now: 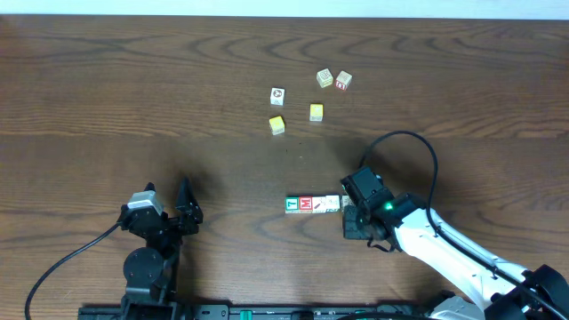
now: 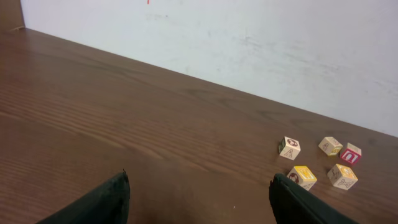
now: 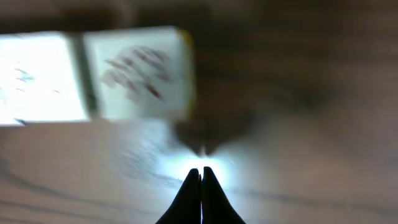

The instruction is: Lift 5 blocks

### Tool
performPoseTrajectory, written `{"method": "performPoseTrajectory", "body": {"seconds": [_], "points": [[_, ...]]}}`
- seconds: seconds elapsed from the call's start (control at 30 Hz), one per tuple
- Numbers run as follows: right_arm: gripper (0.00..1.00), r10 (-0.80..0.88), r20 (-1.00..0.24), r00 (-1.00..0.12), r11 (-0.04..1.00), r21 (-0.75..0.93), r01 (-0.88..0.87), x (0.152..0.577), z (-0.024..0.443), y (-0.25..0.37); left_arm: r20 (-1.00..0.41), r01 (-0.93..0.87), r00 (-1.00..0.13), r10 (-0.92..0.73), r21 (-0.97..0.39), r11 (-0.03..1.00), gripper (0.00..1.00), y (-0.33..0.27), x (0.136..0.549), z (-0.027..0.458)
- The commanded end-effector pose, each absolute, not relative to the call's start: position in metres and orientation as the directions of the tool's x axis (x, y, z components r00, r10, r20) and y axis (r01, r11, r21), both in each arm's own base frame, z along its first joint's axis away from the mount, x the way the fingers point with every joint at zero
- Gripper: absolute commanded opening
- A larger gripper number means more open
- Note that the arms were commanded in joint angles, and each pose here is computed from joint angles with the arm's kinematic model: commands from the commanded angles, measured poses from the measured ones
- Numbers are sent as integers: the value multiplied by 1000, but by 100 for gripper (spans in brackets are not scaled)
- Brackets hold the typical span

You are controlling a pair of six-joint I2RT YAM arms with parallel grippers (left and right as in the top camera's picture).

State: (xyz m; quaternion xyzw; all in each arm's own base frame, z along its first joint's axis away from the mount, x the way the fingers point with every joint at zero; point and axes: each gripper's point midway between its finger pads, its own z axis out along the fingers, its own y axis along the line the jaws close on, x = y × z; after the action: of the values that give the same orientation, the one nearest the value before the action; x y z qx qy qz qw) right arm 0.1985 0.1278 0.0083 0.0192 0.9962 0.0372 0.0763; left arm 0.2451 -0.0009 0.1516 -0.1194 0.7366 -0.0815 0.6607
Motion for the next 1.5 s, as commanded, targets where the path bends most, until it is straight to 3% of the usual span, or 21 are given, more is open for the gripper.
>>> {"method": "performPoseTrajectory", "body": {"seconds": [0.0, 0.37, 0.9, 1.47], "points": [[1, 97, -171, -981, 995, 4, 98, 199, 9, 112, -950, -99, -149, -276, -263, 960, 72, 2, 244, 133], [1, 192, -219, -957, 980, 0, 197, 223, 11, 85, -950, -99, -149, -276, -263, 960, 72, 2, 244, 133], [1, 56, -303, -951, 989, 146, 12, 252, 20, 117, -950, -98, -149, -276, -263, 960, 72, 2, 244, 133], [1, 37, -269, -962, 974, 226, -25, 246, 21, 133, -950, -98, -149, -276, -263, 960, 72, 2, 244, 133]]}}
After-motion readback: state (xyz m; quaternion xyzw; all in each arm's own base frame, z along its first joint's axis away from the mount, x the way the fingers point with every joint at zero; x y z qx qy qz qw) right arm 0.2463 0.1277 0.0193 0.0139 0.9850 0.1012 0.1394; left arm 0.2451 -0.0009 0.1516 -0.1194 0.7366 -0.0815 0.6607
